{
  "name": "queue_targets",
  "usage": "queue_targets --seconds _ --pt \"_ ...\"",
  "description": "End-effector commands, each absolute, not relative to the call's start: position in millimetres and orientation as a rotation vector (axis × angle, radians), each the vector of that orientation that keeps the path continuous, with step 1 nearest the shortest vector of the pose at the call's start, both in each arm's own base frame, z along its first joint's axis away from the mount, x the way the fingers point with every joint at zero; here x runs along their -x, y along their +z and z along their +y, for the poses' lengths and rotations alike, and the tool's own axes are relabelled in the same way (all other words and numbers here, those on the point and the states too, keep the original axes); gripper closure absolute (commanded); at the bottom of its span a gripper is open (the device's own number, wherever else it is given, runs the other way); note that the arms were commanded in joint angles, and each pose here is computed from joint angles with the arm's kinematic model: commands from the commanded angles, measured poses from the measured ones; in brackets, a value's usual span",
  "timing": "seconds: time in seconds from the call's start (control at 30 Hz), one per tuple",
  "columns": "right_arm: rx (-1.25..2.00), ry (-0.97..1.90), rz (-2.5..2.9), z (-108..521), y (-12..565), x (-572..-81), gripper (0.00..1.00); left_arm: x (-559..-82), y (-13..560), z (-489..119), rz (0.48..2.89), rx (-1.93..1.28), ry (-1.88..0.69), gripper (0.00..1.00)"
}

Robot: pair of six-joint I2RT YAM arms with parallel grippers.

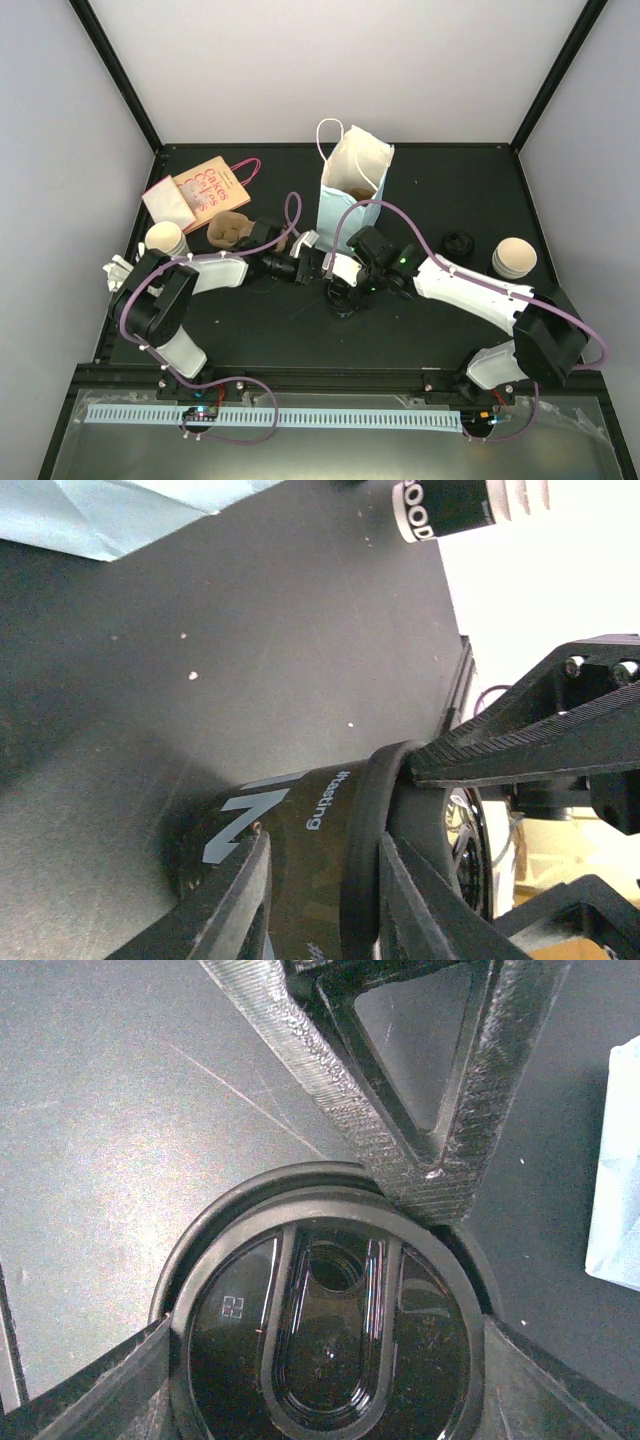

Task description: Pack the takeout coffee

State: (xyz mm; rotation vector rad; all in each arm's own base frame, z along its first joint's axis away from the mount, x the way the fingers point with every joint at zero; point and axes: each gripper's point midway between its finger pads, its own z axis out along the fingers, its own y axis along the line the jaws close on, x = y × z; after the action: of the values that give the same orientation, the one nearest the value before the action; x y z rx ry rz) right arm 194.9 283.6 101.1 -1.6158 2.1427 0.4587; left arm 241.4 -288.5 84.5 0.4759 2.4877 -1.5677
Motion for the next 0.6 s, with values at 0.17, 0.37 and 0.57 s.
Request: queue_targets --seconds 0.17,0.37,0.57 --pt "1.783 0.382 2.361 243 50 -158 0.26 -243 75 -264 2.592 -0.371 -1.196 0.53" --pt "1.765 0.377 2.335 248 59 -164 0.26 -256 137 -259 2.435 -0.399 -1.125 0.42" --pt "1.694 0.426 2.310 262 76 -172 0.26 -258 174 -247 2.334 -0.394 -1.058 0.40"
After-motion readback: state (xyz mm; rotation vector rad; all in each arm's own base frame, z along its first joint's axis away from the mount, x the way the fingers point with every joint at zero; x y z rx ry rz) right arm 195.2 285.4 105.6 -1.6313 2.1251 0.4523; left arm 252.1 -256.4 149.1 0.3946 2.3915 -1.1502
